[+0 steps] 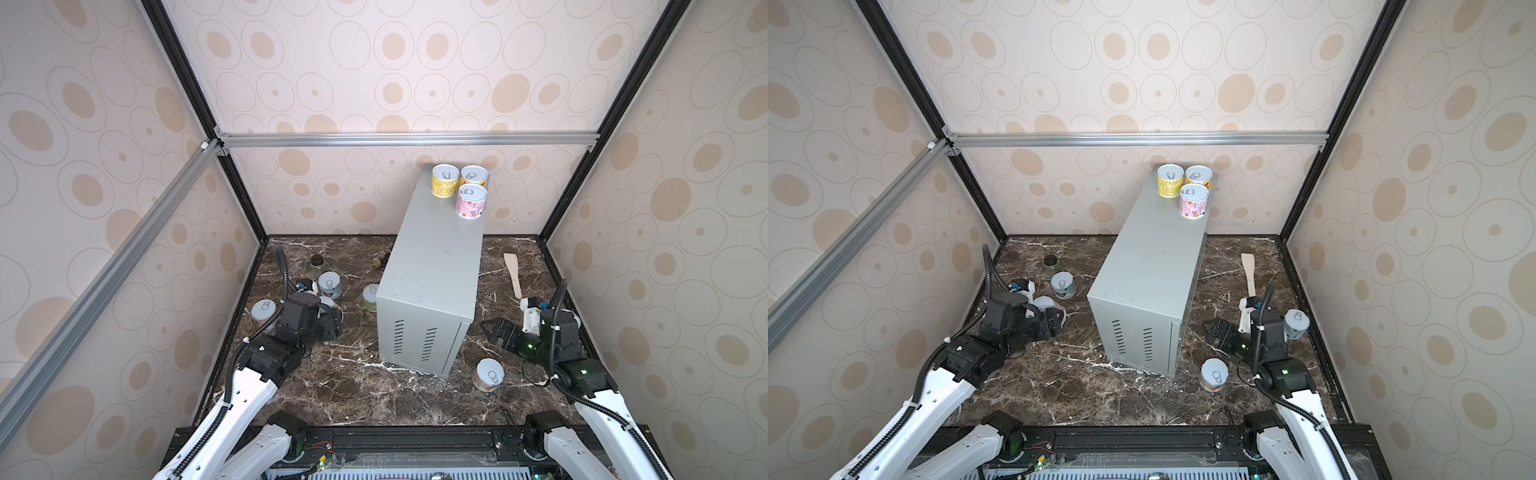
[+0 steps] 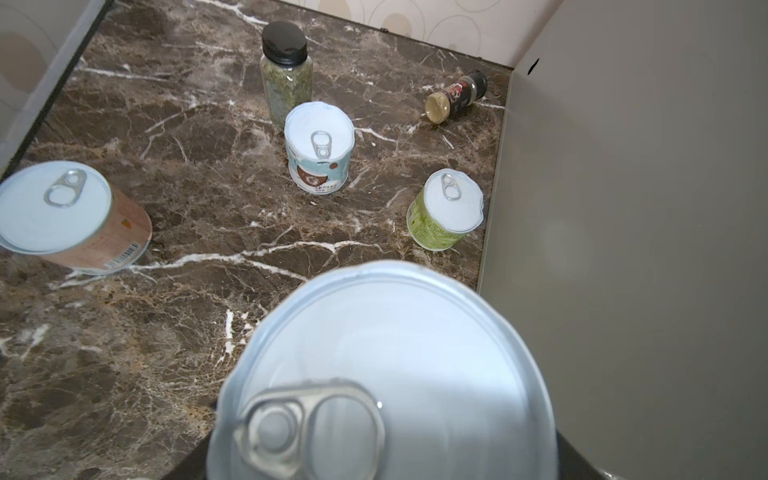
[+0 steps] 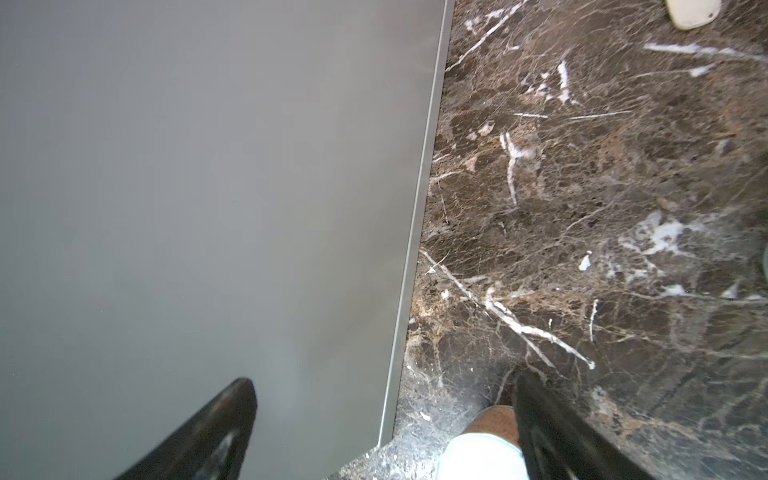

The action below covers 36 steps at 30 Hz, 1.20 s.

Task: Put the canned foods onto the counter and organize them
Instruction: 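Lift the white-lidded can with the left gripper up toward the box top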

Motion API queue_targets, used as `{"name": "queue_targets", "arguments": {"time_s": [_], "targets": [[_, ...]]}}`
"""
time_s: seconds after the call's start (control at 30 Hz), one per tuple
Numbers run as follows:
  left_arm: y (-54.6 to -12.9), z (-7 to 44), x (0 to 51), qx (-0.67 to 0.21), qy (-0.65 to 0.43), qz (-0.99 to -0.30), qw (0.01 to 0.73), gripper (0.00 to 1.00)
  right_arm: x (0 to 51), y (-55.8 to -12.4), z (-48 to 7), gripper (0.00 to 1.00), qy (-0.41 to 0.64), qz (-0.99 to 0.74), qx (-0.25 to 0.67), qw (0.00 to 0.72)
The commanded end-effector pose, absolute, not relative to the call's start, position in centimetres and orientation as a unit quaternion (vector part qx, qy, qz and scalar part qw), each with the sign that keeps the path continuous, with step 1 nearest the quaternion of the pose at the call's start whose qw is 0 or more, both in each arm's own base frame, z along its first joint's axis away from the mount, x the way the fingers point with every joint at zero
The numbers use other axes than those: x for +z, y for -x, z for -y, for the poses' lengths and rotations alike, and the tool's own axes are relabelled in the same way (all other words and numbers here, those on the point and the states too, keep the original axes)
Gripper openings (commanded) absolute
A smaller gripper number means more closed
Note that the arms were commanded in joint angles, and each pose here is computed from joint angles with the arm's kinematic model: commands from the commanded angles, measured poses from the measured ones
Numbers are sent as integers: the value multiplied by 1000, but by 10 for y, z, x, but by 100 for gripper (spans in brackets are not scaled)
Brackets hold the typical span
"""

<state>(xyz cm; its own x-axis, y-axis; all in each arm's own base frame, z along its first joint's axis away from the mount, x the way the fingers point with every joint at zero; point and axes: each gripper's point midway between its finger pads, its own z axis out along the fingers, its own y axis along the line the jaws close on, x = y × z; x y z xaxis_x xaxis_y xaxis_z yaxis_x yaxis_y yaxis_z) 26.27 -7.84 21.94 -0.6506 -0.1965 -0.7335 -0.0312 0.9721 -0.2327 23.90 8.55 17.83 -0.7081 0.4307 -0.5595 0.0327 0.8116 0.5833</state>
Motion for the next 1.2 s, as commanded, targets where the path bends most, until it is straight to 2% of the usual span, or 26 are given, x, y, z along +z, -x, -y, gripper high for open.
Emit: {"name": "queue_targets", "arguments": {"time_s": [0.0,0.57,0.87,1.17], "targets": [[-266,80,261,-100,33,-888,448,66,194,-238,-91,99,-106,-880,288,362],[-299,114,376,-130,-45,-861,489,65,195,-236,-96,99,-83,-886,290,352],[-306,157,430,-168,-94,-836,514,64,193,-238,-98,99,-79,-885,295,351],[-310,211,454,-169,-144,-829,514,64,192,-235,-97,99,-76,-884,293,357]]}}
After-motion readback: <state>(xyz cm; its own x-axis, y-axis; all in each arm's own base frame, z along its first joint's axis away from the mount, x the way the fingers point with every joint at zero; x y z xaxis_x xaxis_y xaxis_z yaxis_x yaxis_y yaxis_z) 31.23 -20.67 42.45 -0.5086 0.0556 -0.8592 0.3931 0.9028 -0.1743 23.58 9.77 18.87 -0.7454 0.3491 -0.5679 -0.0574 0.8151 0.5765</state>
